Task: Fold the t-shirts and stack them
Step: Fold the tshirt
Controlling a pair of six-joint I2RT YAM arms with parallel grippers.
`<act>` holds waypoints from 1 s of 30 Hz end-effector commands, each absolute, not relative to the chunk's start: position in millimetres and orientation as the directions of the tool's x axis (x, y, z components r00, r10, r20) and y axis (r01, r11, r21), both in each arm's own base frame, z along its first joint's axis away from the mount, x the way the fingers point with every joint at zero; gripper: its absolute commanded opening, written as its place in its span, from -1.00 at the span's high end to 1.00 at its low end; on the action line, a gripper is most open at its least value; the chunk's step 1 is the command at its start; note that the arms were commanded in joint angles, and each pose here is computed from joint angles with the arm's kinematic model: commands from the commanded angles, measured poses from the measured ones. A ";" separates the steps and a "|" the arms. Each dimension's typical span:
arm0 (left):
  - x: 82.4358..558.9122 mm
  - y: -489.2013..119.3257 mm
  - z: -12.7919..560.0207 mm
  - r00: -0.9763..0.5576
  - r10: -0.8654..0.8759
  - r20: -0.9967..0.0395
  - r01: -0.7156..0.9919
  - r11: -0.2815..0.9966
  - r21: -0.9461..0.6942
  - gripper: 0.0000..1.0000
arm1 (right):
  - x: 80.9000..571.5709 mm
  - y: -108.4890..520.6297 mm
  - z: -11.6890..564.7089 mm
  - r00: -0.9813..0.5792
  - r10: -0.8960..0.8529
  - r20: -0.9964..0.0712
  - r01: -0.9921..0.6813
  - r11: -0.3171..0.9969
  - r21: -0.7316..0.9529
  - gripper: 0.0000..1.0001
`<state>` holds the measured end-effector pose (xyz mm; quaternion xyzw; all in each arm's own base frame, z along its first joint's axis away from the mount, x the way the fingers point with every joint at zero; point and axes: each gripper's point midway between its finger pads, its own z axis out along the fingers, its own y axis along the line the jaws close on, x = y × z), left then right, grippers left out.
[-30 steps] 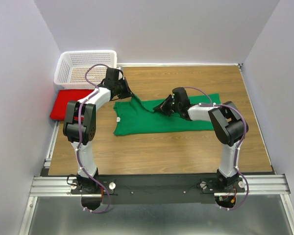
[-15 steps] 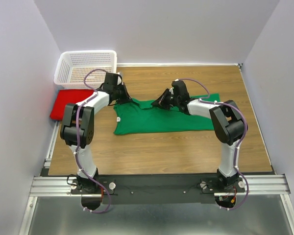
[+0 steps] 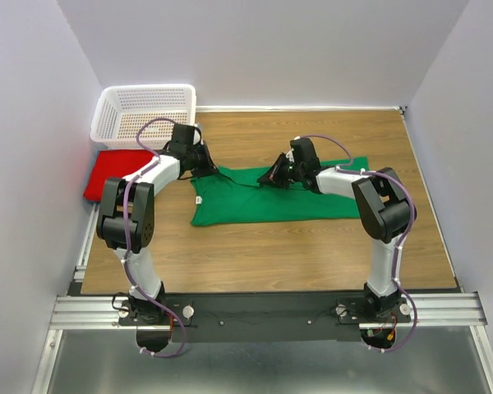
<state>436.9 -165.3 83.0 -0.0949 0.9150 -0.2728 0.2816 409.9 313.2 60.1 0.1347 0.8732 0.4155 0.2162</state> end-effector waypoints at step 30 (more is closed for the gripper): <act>392.4 -147.8 69.7 -0.851 -0.290 -0.437 -0.031 0.860 -0.509 1.00 | 381.3 304.6 44.6 -0.935 0.294 -0.197 0.030 0.621 0.783 0.91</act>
